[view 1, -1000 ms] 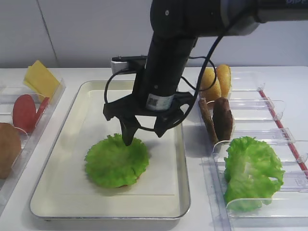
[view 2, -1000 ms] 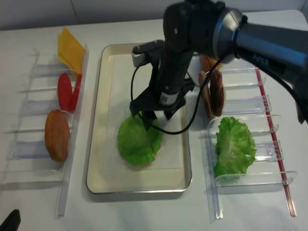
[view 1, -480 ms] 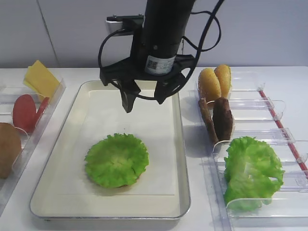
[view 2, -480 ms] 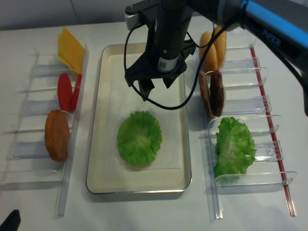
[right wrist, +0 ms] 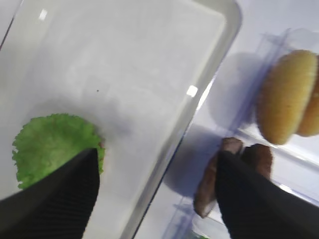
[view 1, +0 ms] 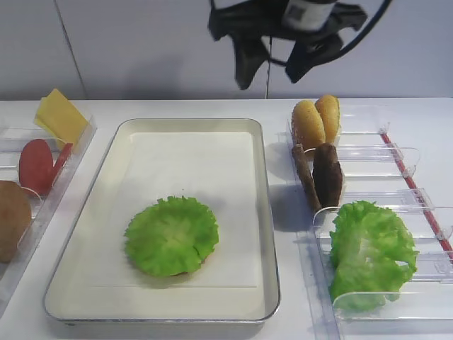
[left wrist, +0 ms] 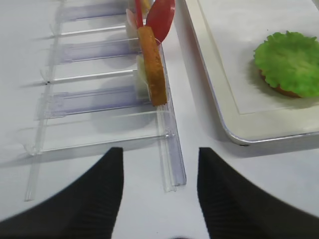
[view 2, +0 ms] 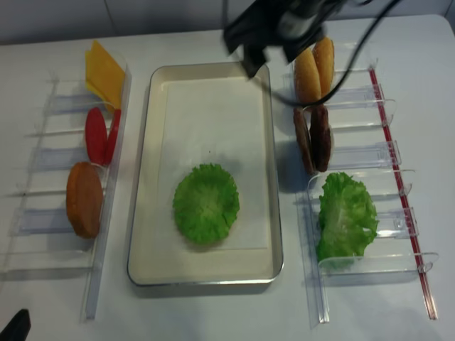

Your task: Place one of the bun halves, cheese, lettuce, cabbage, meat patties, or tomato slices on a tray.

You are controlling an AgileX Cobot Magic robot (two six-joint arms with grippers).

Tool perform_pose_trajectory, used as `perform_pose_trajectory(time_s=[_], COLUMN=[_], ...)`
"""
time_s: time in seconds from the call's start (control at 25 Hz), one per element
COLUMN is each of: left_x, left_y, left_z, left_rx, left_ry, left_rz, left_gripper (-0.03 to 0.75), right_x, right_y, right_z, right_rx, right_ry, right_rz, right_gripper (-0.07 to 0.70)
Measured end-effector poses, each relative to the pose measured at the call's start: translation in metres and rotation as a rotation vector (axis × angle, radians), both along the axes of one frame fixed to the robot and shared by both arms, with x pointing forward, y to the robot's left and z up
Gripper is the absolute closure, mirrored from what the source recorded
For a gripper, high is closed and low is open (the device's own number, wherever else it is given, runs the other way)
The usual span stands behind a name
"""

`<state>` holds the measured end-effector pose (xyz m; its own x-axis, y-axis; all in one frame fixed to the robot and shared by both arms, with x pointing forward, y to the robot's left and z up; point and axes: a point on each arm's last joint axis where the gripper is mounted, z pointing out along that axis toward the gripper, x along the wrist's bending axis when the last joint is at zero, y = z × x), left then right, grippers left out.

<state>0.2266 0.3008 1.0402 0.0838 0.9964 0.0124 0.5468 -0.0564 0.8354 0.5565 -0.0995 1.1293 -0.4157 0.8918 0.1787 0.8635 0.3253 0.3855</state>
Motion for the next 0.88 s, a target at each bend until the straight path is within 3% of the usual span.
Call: perform_pose_trajectory(time_s=[0.16,0.44,0.88], left_x=[0.000,0.000,0.000], left_y=[0.000,0.000,0.000], left_z=[0.000,0.000,0.000], left_rx=[0.000,0.000,0.000], left_ry=[0.000,0.000,0.000], left_rz=[0.000,0.000,0.000], left_gripper=[0.392,0.393,0.392], right_x=[-0.016,-0.076,-0.195], right_y=[-0.037,-0.089,-0.142], right_z=[0.019,0.032,0.020], right_rx=[-0.042,-0.101,-0.042], right_ry=[-0.063,-0.115,-0.195], right_rz=[-0.058,-0.112,-0.117], right_gripper=[0.127,0.127,0.127])
